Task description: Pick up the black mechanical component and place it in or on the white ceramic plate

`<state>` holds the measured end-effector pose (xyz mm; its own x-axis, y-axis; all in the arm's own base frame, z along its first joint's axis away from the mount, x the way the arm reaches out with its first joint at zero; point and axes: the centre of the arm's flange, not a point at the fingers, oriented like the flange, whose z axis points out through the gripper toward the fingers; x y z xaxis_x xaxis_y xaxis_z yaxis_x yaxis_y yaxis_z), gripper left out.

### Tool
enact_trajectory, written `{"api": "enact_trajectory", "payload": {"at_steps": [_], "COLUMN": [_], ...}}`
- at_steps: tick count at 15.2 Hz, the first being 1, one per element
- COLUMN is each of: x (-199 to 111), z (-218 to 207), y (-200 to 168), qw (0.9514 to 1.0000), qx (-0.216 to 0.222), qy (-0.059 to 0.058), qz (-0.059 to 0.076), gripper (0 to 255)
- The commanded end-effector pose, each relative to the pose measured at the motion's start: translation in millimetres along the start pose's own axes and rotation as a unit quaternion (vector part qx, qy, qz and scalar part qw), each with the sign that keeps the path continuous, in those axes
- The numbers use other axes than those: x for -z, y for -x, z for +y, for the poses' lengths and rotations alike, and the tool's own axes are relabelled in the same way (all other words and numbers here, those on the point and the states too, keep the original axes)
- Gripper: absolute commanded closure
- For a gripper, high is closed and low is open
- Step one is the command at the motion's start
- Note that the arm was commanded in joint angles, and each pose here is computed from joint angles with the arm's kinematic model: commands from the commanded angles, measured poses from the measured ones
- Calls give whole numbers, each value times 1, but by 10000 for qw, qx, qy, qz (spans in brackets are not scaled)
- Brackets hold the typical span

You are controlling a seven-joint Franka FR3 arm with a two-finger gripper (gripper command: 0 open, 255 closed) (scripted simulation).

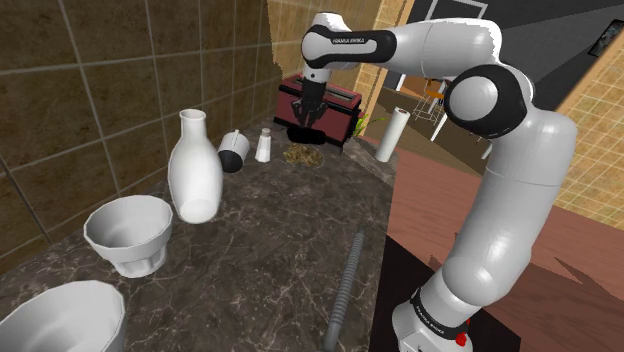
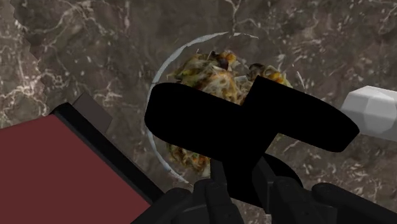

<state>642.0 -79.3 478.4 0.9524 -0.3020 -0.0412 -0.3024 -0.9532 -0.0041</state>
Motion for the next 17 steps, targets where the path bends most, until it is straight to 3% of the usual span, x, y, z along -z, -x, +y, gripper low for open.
{"api": "enact_trajectory", "payload": {"at_steps": [1,6,13,14,17], "x": [-10,-33,-33,-34,-35], "z": [0,0,0,0,-2], "y": [-2,-3,-3,-2,-3], "qw": [10000,10000,10000,10000,10000], "qx": [0,0,0,-1,-1], "qy": [-1,-1,-1,-1,-1], "qz": [4,4,4,5,5], "gripper": [255,255,255,0,0]}}
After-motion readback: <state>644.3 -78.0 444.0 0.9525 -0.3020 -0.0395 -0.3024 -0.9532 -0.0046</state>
